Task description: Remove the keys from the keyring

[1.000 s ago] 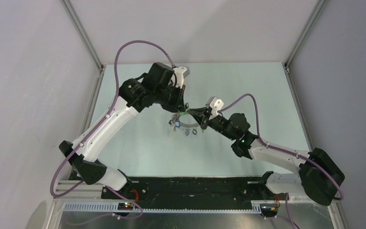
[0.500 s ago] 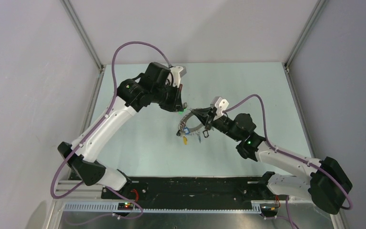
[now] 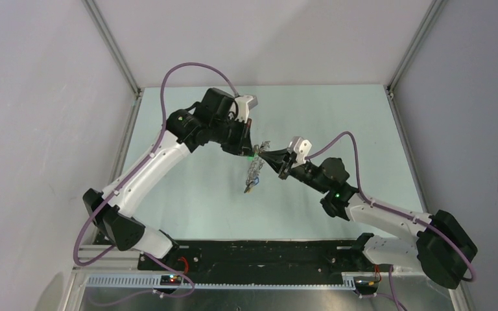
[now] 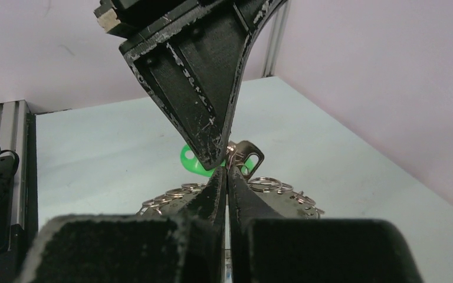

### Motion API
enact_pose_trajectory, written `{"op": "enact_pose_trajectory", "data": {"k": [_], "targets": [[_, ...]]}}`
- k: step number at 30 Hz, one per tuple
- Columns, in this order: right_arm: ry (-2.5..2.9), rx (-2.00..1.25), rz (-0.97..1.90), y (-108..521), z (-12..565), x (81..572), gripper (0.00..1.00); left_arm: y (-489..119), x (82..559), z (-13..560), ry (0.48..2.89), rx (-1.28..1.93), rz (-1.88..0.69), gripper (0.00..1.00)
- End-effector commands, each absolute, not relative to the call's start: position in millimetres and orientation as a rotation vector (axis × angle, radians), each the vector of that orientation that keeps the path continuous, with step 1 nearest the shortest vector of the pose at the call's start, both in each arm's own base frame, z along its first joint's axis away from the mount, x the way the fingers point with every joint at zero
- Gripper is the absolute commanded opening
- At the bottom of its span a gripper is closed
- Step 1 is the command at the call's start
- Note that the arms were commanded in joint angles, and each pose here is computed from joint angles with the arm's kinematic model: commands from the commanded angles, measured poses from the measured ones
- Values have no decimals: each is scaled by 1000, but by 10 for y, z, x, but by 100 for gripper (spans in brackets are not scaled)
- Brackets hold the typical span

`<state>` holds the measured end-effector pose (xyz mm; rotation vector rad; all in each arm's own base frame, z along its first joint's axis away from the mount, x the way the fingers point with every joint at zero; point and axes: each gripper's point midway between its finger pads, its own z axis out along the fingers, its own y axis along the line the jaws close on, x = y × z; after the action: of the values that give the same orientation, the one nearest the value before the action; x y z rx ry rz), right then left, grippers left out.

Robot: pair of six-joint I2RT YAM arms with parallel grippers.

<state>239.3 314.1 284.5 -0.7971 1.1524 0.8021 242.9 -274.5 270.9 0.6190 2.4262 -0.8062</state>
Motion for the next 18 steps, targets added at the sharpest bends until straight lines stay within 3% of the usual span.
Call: {"op": "enact_pose_trajectory", "data": {"k": [1, 7, 13, 18], "targets": [[890, -776, 814, 3148, 3404, 2248, 0, -2824, 2404, 2632, 2426, 671, -863, 0], [901, -706, 860, 3053, 3366, 2301, 0, -2827, 2399, 2629, 2412, 673, -867, 0], [835, -463, 984, 2549, 3470, 2325, 0, -2630, 2533, 2454, 2429, 604, -720, 0], [885, -391, 929, 2325, 3417, 2422, 0, -2396, 2775, 2353, 2408, 491, -539, 0]]}}
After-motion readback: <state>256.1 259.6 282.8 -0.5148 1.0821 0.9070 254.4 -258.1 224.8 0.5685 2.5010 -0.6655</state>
